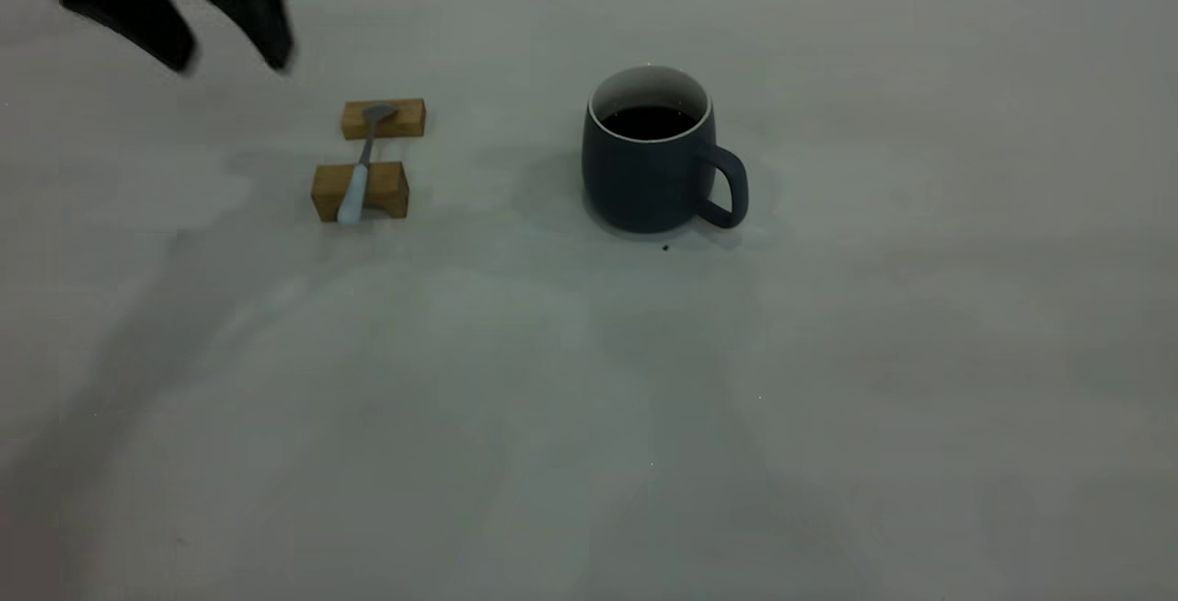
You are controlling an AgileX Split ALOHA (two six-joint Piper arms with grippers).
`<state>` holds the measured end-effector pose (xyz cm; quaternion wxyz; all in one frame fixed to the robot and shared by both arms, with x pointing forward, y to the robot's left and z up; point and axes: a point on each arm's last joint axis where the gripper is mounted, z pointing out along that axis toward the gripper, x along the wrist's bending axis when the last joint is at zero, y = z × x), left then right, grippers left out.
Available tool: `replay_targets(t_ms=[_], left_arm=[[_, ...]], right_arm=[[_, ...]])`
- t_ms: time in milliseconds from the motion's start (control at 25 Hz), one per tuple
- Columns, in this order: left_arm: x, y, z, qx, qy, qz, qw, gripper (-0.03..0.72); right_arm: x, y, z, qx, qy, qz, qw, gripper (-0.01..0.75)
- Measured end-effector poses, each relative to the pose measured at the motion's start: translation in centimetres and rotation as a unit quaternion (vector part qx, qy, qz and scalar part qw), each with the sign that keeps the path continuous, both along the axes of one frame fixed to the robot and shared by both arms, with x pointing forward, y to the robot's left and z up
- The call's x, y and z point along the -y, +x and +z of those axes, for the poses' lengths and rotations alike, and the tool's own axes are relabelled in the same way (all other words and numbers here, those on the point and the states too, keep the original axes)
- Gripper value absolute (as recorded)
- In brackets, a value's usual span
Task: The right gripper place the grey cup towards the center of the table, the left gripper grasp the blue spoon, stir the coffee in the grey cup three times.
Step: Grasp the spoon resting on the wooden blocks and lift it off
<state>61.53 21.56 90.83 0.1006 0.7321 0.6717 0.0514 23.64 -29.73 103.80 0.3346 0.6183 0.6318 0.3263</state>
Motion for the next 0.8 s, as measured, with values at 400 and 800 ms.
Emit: replay_targets(t_ms=[400, 800], left_arm=[[2.4, 1.3, -7.3, -0.051, 0.001, 0.0, 0.999, 0.666], [2.6, 1.3, -10.8, -0.06, 0.0, 0.009, 0.998, 0.647]], right_arm=[[0.0, 0.0, 0.0, 0.0, 0.0, 0.0, 1.0, 0.237], [0.0, 0.0, 0.0, 0.0, 0.0, 0.0, 1.0, 0.237]])
